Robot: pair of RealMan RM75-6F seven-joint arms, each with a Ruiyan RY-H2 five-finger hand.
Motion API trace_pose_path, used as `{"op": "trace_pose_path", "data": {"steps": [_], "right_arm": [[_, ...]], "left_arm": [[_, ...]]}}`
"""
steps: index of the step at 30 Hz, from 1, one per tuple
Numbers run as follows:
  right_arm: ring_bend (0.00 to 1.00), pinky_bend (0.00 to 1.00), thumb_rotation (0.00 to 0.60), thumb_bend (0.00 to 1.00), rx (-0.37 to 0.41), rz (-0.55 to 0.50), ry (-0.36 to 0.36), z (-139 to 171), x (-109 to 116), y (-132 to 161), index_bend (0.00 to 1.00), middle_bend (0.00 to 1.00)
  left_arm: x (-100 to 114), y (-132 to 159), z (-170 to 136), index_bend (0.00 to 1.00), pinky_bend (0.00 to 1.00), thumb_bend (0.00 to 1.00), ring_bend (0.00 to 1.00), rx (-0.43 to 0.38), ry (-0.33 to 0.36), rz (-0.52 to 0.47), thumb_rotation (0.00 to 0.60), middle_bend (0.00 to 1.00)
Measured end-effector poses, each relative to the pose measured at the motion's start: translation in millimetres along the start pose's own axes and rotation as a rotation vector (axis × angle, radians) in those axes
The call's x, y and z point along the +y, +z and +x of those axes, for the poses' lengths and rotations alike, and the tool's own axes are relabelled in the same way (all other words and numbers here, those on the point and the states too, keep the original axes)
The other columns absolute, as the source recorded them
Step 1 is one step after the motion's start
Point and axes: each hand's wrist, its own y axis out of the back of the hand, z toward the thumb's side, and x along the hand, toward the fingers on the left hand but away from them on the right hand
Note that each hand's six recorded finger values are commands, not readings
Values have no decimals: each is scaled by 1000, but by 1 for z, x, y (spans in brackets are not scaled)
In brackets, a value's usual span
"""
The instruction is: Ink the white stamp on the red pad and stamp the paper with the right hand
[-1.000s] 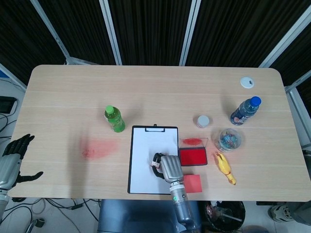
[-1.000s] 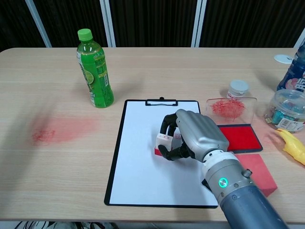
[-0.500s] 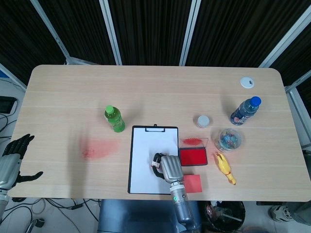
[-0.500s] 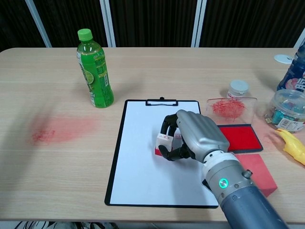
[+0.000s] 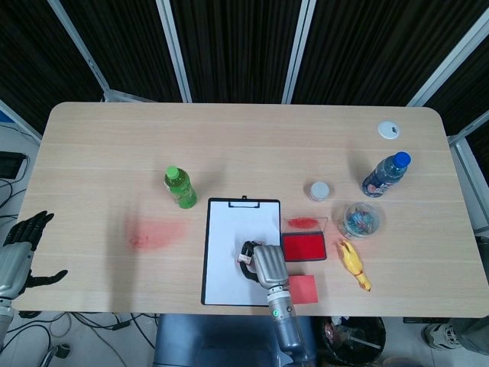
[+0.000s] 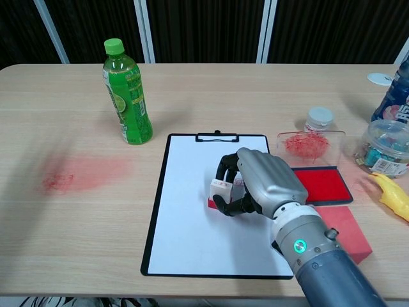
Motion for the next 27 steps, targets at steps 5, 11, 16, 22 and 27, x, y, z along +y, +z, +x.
{"op": "trace_pose_path", "data": {"steps": [5,11,16,22,27], "right_arm": [[840,916,600,656,6,-13,-15,-2,4,2,891,768],[839,916,600,655,12,-42,-46,-6,14,7,891,768],[840,916,600,655,29,-58,-67,-7,23,13,891,768],[840,916,600,655,53,-80,-107,-12,42,23,891,768],[840,916,600,655,73,-88,-140,-15,60,30,891,768]], "left_arm": [[-1,0,0,0,0,13,0,1,-3,-2,600,0],[-1,1,0,0,0,13,0,1,-4,-1,600,0],[-1,1,1,0,0,12,0,3,-5,-2,600,0],[-2,1,1,0,0,13,0,5,-6,-2,600,0],[-2,1,1,0,0,12,0,9,-5,1,600,0]]}}
